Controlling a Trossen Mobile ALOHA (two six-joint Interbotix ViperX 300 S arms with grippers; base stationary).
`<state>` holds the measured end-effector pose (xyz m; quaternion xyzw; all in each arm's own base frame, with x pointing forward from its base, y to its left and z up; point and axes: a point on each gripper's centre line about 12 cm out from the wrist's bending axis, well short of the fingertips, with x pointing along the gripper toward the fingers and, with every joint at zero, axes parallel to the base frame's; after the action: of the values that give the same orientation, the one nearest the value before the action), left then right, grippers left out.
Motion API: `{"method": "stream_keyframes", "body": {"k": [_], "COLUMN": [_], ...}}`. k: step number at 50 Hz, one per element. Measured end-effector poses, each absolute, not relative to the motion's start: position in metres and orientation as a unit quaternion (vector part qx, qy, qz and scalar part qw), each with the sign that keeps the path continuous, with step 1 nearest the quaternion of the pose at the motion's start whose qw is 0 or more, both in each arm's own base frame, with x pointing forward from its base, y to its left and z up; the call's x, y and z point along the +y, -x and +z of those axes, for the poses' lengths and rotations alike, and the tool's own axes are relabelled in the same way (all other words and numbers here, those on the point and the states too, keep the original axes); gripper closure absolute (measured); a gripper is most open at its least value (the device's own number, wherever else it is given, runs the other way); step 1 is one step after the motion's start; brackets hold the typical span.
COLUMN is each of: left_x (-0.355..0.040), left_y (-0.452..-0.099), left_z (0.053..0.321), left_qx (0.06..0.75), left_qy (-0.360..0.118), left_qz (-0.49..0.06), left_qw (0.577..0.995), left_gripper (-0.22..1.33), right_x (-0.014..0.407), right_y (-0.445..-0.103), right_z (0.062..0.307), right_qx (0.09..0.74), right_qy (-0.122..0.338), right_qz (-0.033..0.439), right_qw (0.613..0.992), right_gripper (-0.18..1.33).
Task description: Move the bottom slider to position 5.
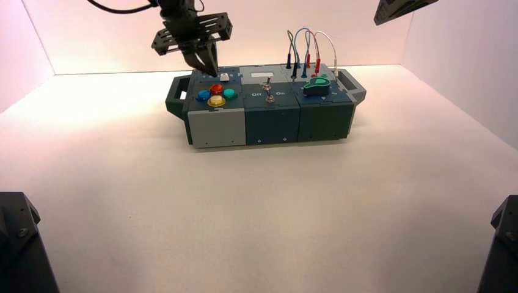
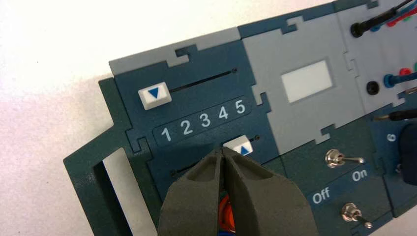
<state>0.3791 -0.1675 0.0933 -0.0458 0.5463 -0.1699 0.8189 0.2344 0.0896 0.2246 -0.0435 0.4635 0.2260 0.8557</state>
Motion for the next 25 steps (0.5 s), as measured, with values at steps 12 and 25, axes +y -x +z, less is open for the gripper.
{"method": "stream_keyframes", "body": {"k": [12,25], "left_x": [-0.1690,-0.1734], "left_y": [-0.3827,-0.3876], "left_z": [0.0904,0.0900], "left_qx": [0.547,0.548], "left_qy": [0.046,0.043], "left_qz": [-0.170,-0.175], "left_qw": [0.818,0.817], "left_gripper": [1.27,1.27], "right_x": [0.0896,0.0896], "right_y": [-0.2344,-0.2344], "right_z": [0.2246,0.2246], "right_qx": [0.463,0.464], "right_qy": [0.044,0.043], "right_qz": [0.226,0.226], "right_qw": [0.856,0.856], "right_gripper": [1.29,1.29]}}
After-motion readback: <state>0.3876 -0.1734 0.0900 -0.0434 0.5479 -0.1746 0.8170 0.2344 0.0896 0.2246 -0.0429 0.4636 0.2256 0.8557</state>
